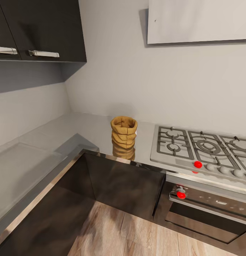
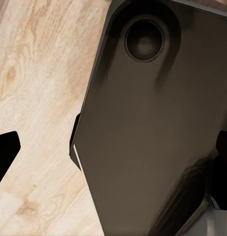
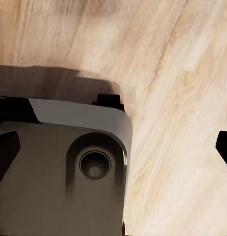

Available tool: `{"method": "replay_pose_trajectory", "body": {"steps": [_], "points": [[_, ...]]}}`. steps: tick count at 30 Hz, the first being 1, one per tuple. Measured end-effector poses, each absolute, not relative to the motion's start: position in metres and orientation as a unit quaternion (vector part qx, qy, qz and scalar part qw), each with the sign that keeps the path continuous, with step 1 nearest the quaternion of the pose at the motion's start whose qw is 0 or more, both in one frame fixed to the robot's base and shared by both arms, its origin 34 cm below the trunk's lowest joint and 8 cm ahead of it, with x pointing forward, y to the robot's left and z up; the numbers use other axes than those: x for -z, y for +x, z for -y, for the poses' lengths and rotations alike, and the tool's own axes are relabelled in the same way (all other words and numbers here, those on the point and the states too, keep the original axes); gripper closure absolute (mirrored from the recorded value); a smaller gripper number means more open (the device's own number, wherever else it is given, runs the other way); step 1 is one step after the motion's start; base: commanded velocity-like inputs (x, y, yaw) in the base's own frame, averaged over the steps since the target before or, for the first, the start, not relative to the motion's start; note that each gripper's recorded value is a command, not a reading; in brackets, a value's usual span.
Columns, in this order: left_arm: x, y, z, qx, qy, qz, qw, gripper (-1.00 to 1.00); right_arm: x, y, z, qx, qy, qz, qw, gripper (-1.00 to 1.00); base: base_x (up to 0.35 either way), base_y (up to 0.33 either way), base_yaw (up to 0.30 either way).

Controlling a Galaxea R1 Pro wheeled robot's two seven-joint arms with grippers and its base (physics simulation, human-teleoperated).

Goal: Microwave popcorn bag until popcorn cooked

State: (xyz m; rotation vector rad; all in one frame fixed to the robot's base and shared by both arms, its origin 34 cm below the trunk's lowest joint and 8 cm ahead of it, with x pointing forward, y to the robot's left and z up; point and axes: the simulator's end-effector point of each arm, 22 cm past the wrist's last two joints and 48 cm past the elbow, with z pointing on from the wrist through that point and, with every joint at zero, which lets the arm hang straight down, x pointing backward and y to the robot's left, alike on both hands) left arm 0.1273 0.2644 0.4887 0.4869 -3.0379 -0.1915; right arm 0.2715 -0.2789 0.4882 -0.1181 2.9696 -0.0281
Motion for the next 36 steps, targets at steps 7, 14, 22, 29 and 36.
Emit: {"method": "replay_pose_trajectory", "body": {"steps": [7,14,22,29,36], "points": [[-0.489,0.126,-0.264,0.062,0.158,0.985,0.031,-1.00,-0.536,0.397,0.272,0.025,-0.065,-0.991,0.116,-1.00,0.000,0.000,0.000],[-0.489,0.126,-0.264,0.062,0.158,0.985,0.031,-1.00,-0.646,0.510,0.248,0.004,-0.068,-0.980,0.187,-1.00,0.000,0.000,0.000],[-0.489,0.126,-0.264,0.062,0.158,0.985,0.031,-1.00,-0.747,0.552,0.206,-0.041,-0.062,-0.972,0.221,-1.00,0.000,0.000,0.000],[-0.489,0.126,-0.264,0.062,0.158,0.985,0.031,-1.00,-0.847,0.667,0.198,-0.041,-0.069,-0.937,0.341,-1.00,0.000,0.000,0.000],[-0.489,0.126,-0.264,0.062,0.157,0.985,0.031,-1.00,-1.000,0.773,0.201,-0.026,-0.073,-0.876,0.475,-1.00,0.000,0.000,0.000]]}}
